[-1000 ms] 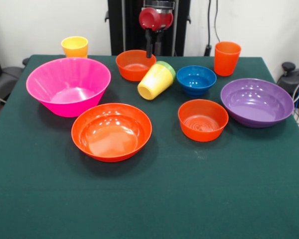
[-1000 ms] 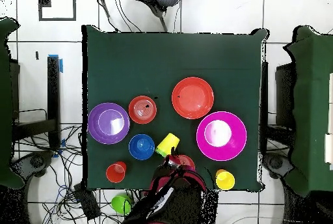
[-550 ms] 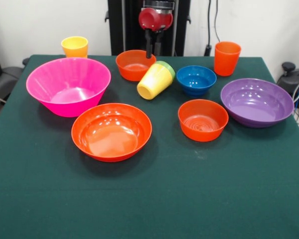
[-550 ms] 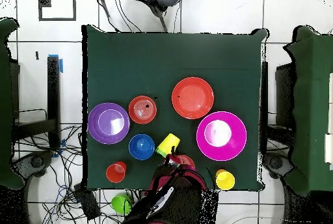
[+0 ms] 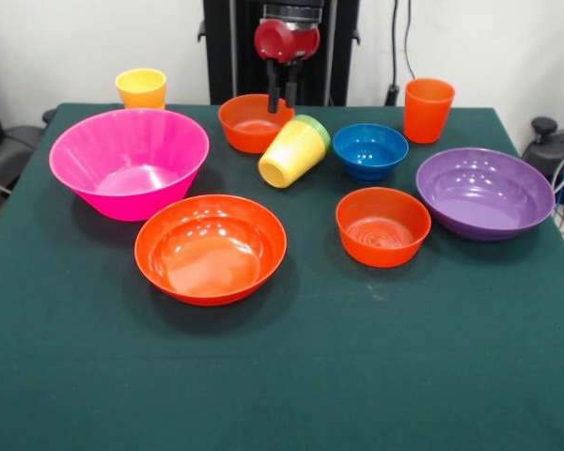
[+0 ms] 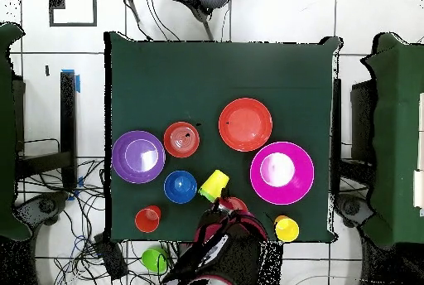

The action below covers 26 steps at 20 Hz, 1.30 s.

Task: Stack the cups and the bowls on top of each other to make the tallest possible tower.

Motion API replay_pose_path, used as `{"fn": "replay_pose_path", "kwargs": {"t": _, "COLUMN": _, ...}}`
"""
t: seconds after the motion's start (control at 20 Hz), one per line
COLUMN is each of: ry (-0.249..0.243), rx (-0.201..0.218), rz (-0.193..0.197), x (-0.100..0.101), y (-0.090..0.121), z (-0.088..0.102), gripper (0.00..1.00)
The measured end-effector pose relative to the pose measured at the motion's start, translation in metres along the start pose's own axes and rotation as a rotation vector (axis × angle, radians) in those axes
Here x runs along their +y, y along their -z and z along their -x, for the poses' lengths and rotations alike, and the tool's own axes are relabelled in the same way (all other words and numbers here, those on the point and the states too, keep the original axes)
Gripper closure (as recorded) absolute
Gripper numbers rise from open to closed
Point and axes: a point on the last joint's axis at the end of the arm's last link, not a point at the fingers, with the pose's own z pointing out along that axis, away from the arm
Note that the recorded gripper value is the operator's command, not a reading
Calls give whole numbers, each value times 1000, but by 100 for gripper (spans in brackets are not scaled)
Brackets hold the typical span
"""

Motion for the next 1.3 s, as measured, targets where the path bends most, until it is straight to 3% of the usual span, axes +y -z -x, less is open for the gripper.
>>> {"fn": "replay_pose_path", "kwargs": {"t": 0.95, "ry": -74, "rx": -36, "rz": 133, "x": 34, "y": -28, "z": -9, "gripper": 0}}
{"fn": "replay_pose_path", "kwargs": {"t": 1.3, "ry": -78, "rx": -79, "rz": 177, "x": 44, "y": -29, "z": -8, "gripper": 0}}
